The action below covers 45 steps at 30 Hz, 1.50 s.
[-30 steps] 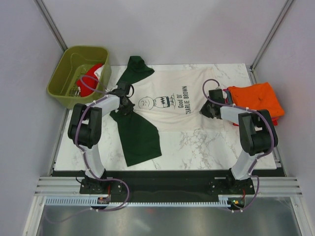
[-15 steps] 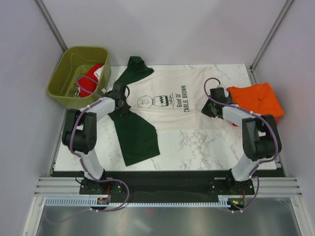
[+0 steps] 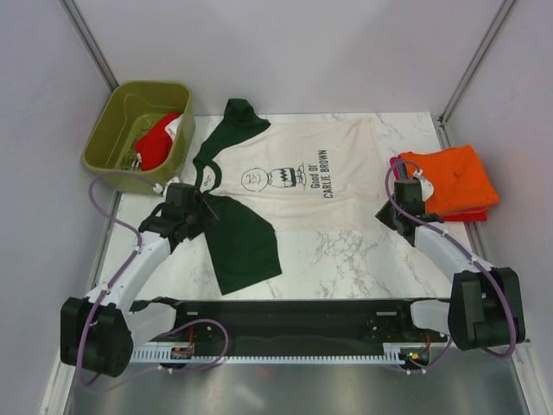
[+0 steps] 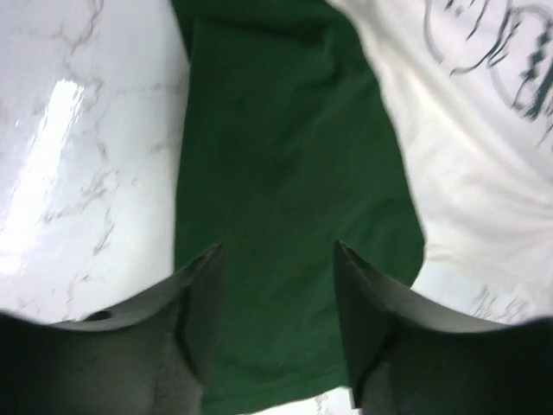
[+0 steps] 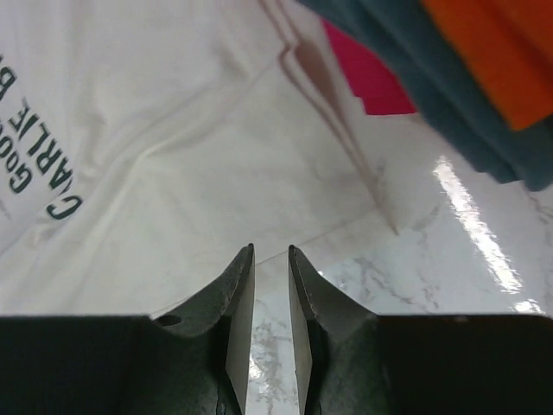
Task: Fold and stack the t-shirts
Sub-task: Fold the tshirt
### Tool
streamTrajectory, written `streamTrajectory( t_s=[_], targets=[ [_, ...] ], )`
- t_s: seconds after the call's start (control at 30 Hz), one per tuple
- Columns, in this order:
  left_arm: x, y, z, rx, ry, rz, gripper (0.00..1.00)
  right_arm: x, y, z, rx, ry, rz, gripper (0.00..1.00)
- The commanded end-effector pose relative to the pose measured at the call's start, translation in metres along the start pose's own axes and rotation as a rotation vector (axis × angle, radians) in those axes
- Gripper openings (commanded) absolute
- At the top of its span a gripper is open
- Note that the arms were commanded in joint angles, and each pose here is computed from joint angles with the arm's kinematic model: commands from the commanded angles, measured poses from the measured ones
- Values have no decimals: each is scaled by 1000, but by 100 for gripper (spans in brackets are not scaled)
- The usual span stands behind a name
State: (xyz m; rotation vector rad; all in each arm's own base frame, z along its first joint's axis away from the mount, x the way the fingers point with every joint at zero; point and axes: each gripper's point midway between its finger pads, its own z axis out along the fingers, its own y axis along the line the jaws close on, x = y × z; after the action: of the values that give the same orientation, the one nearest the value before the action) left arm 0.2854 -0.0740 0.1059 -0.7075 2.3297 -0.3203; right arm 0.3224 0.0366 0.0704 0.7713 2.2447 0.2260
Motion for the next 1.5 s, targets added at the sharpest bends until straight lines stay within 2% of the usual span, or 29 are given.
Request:
streamTrajectory(
  t_s=[0.0, 0.07, 0.1, 0.13, 0.4, 0.53, 0.7, 0.9, 1.03, 1.17, 1.47],
  targets=[
    [27, 13, -12, -10, 78, -41, 68, -14, -27, 2, 102, -57, 71, 30],
    [32, 19, -19, -11, 78, -56, 86, -18, -40, 5, 153, -61, 95, 35],
    [37, 24, -22, -23, 91, -56, 87, -17, -43, 7, 167, -60, 100, 38],
    [41, 28, -23, -30, 98, -60, 87, -16, -50, 9, 192, -61, 106, 49],
    [69, 39, -39, -13, 158, -141, 84, -5, -60, 21, 218, -45, 138, 45],
    [82, 49, -36, -49, 186, -183, 81, 3, -63, 25, 220, -33, 167, 41],
    [94, 59, -29, -103, 230, -194, 80, 6, -70, 28, 240, -49, 180, 41],
    [106, 59, -26, -119, 281, -187, 77, 7, -71, 33, 247, -52, 184, 28],
    [113, 57, -27, -121, 291, -182, 75, 5, -73, 29, 245, -76, 189, 0],
    [121, 62, -24, -159, 303, -179, 66, 3, -72, 26, 231, -94, 190, 0],
    [144, 59, -33, -189, 377, -141, 62, 7, -71, 28, 215, -82, 189, 0]
  ],
)
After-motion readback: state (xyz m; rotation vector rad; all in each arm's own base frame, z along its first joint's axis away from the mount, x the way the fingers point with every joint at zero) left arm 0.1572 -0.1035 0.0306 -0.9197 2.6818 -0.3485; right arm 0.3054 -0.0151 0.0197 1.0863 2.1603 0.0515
